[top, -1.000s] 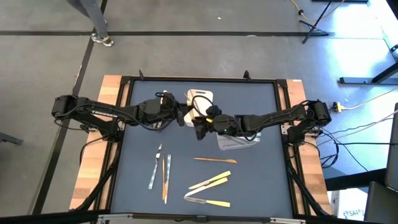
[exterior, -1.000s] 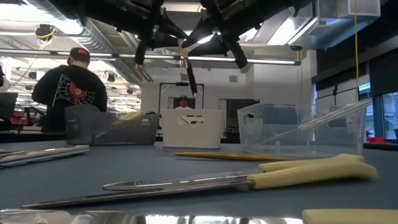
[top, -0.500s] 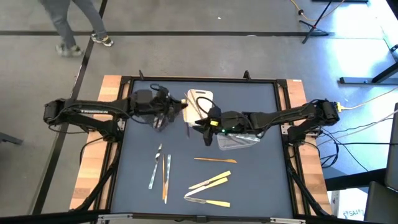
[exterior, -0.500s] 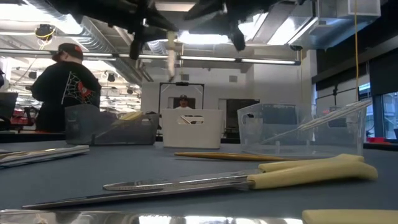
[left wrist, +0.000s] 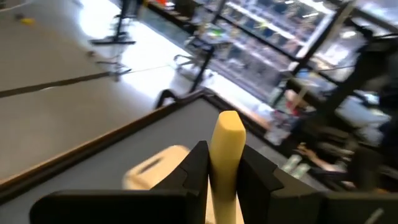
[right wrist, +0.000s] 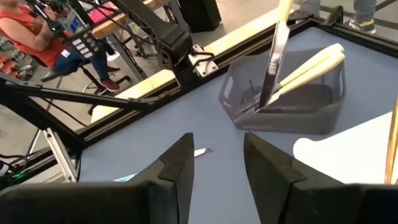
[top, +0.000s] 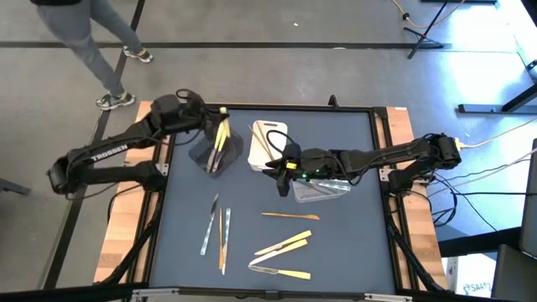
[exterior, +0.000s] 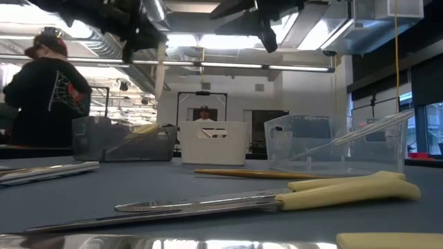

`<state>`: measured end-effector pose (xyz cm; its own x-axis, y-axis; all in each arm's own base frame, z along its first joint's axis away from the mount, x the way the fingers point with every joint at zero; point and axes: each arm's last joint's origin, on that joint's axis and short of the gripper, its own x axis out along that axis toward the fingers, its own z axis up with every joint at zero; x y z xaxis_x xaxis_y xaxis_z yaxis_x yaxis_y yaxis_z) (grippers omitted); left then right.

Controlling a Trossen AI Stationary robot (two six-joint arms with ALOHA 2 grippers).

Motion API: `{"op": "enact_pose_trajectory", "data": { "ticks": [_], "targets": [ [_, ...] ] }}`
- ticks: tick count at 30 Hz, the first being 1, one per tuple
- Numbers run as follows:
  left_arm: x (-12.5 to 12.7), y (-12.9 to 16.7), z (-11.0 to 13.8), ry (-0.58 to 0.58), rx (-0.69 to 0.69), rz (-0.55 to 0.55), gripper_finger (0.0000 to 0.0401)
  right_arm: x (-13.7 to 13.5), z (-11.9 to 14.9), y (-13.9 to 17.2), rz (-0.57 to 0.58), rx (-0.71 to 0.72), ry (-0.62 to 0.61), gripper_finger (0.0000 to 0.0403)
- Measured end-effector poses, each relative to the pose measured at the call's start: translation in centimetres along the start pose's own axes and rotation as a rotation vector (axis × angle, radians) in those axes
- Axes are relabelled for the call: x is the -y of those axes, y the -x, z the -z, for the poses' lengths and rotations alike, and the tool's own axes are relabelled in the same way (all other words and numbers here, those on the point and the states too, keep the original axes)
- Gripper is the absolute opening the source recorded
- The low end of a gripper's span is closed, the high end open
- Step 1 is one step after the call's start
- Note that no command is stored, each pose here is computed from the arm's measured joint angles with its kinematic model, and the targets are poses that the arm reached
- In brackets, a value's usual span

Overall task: Sort silverware by color (type)
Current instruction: Put the yellow knife into the black bin

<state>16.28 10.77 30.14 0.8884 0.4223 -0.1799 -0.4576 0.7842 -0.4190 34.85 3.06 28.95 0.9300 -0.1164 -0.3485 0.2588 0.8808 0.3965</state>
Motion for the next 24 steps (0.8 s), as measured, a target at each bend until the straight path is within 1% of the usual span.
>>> {"op": "enact_pose_trajectory", "data": {
  "ticks": [5,10,16,20,24],
  "targets": [
    [-2.4,0.6,-0.1,-0.002,-0.053,-0.082,0.0050,0.0,0.0,0.0,0.000,-0.001,0.000,0.0124],
    [-3.9,1.1,0.1,-0.005,-0.115,-0.138,0.0050,0.0,0.0,0.0,0.000,-0.001,0.000,0.0124],
    [-4.9,1.6,0.9,-0.016,-0.209,-0.186,0.0050,0.0,0.0,0.0,0.001,-0.001,0.000,0.0124],
    [-5.2,1.9,1.6,-0.032,-0.294,-0.207,0.0051,0.0,0.0,0.0,0.001,-0.001,0.000,0.0124],
    [-5.3,2.1,2.1,-0.035,-0.345,-0.223,0.0051,0.0,0.0,0.0,0.001,-0.001,0.000,0.0124]
  ]
}}
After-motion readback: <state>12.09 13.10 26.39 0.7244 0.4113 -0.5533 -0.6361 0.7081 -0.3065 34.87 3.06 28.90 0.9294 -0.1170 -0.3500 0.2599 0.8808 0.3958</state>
